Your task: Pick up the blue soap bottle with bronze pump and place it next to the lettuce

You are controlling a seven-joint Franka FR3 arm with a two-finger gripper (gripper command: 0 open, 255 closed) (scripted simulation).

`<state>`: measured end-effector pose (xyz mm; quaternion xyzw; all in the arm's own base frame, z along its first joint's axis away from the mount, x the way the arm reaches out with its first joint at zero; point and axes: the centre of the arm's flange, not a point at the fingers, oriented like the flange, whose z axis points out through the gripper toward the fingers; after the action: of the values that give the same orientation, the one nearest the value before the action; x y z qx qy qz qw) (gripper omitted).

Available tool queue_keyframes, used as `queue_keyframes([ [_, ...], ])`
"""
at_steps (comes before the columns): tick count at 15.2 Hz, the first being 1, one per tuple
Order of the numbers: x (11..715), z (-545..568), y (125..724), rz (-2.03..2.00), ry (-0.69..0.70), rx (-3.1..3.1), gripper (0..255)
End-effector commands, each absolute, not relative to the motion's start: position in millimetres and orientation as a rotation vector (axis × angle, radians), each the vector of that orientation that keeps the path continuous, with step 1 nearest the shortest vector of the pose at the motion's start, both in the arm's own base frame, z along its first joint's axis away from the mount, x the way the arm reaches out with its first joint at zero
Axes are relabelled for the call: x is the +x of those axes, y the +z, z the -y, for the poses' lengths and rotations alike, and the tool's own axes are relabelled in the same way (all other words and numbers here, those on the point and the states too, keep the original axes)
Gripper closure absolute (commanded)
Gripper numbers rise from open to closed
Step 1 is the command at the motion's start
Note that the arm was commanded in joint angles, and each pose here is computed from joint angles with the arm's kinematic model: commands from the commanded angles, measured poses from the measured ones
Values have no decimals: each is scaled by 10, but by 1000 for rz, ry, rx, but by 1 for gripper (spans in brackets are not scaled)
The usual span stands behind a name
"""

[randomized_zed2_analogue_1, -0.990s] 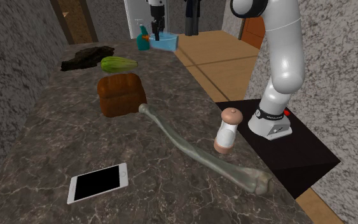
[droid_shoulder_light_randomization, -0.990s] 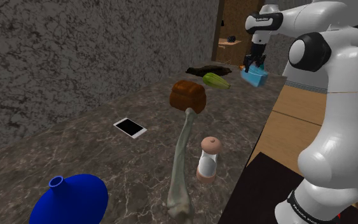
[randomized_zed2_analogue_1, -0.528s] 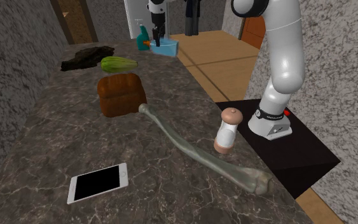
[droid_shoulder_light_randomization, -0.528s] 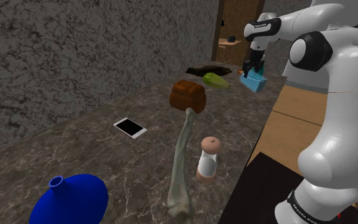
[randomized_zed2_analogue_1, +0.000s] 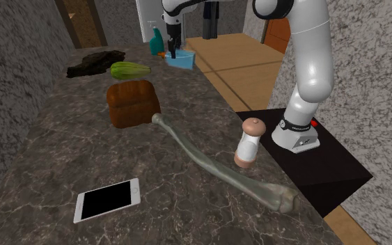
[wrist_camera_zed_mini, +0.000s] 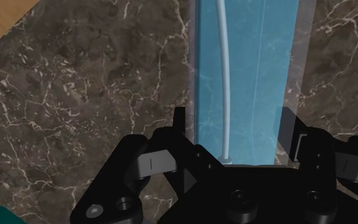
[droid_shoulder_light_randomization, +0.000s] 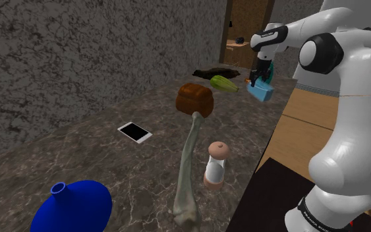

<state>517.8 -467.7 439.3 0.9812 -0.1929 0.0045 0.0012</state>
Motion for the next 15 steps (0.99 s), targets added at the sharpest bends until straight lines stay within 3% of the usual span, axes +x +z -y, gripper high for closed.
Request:
queue_keyframes([
  [1, 5183, 4684, 4283, 605, 16, 3080, 255],
  [15, 5182, 4683, 3563, 606, 16, 3080, 255],
])
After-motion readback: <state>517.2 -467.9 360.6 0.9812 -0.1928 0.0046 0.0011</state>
